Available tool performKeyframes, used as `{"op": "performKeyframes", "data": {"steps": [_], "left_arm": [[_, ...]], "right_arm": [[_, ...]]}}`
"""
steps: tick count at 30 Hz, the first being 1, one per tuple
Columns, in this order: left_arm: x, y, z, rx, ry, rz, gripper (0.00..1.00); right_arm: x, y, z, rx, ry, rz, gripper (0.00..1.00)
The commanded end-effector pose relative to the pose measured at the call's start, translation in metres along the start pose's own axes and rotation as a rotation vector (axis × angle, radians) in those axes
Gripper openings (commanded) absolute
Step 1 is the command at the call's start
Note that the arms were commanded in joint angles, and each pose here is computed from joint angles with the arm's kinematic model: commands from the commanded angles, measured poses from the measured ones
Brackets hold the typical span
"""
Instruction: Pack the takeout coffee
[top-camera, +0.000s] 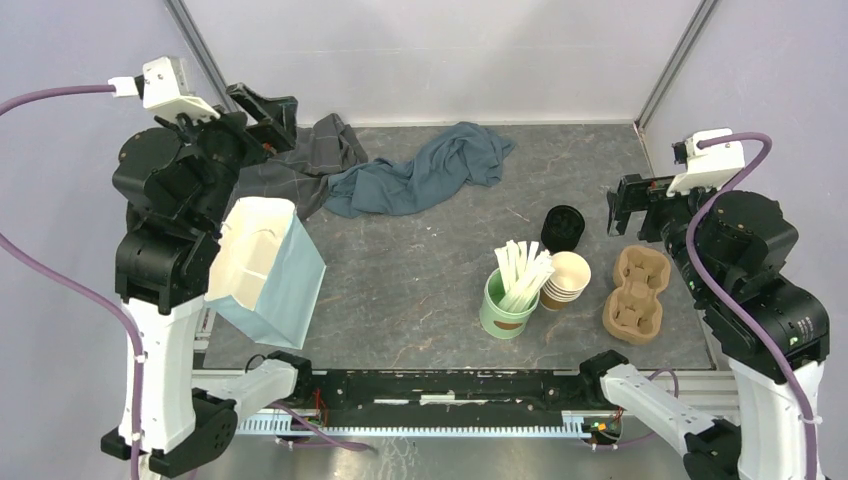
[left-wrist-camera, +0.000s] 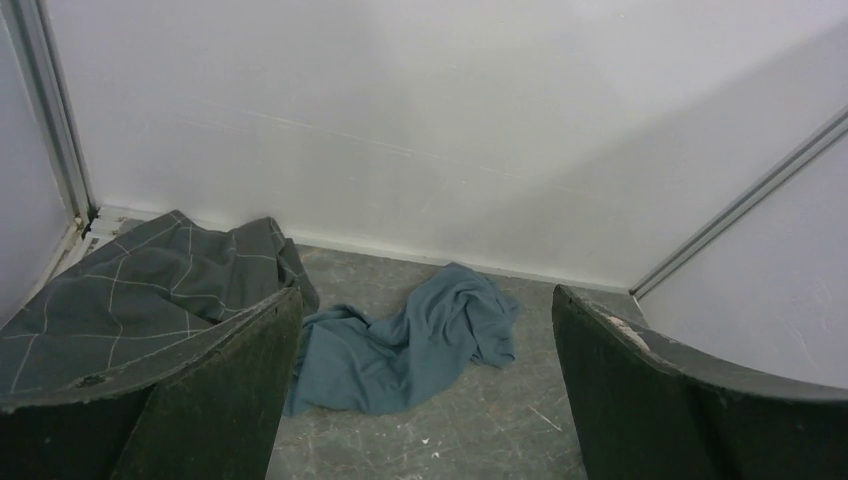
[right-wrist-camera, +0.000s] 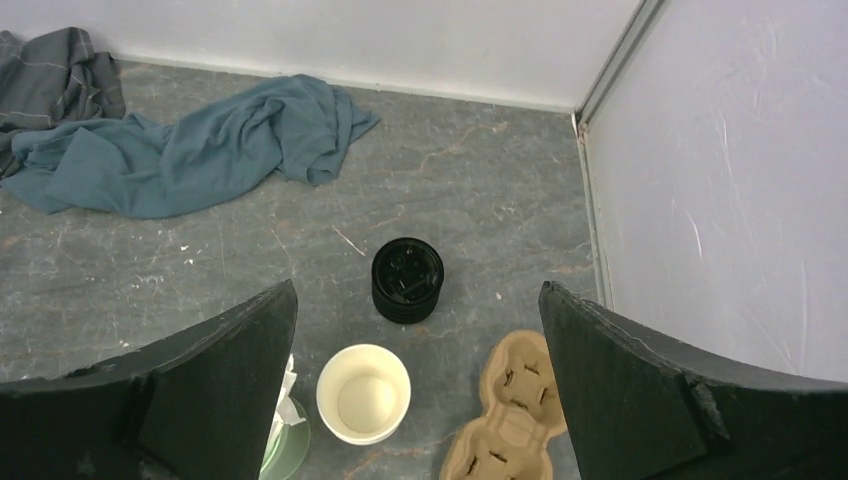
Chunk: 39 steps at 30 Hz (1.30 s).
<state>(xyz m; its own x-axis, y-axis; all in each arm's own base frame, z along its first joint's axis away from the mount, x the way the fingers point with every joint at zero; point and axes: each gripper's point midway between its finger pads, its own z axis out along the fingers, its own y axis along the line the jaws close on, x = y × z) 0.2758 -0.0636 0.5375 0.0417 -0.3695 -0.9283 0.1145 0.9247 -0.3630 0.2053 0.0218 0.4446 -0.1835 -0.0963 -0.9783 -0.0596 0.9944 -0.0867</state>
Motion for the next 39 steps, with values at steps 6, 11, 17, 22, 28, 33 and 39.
{"op": "performKeyframes", "data": {"steps": [6,11,17,22,28,33,39], "left_arm": [[0.017,-0.007,-0.02,0.123,0.086,-0.044,0.99],[0.04,-0.013,-0.021,0.177,0.183,-0.083,0.99],[0.077,-0.026,-0.008,0.256,0.356,-0.155,1.0],[0.112,-0.031,0.016,0.296,0.492,-0.212,1.0],[0.154,-0.036,0.035,0.34,0.626,-0.27,1.0],[0.177,-0.052,0.037,0.396,0.671,-0.309,1.0],[0.194,-0.05,0.041,0.397,0.688,-0.26,1.0]], "right_arm": [[0.025,0.008,0.0,-0.056,0.102,0.041,0.98],[0.045,0.015,0.004,-0.087,0.167,0.036,0.98],[0.077,0.024,0.024,-0.102,0.272,0.051,0.98],[0.103,0.035,0.049,-0.105,0.348,0.089,0.98],[0.136,0.042,0.088,-0.067,0.444,0.098,0.97],[0.159,0.031,0.096,-0.008,0.537,0.115,0.89],[0.211,0.007,0.063,0.111,0.705,0.123,0.78]]}}
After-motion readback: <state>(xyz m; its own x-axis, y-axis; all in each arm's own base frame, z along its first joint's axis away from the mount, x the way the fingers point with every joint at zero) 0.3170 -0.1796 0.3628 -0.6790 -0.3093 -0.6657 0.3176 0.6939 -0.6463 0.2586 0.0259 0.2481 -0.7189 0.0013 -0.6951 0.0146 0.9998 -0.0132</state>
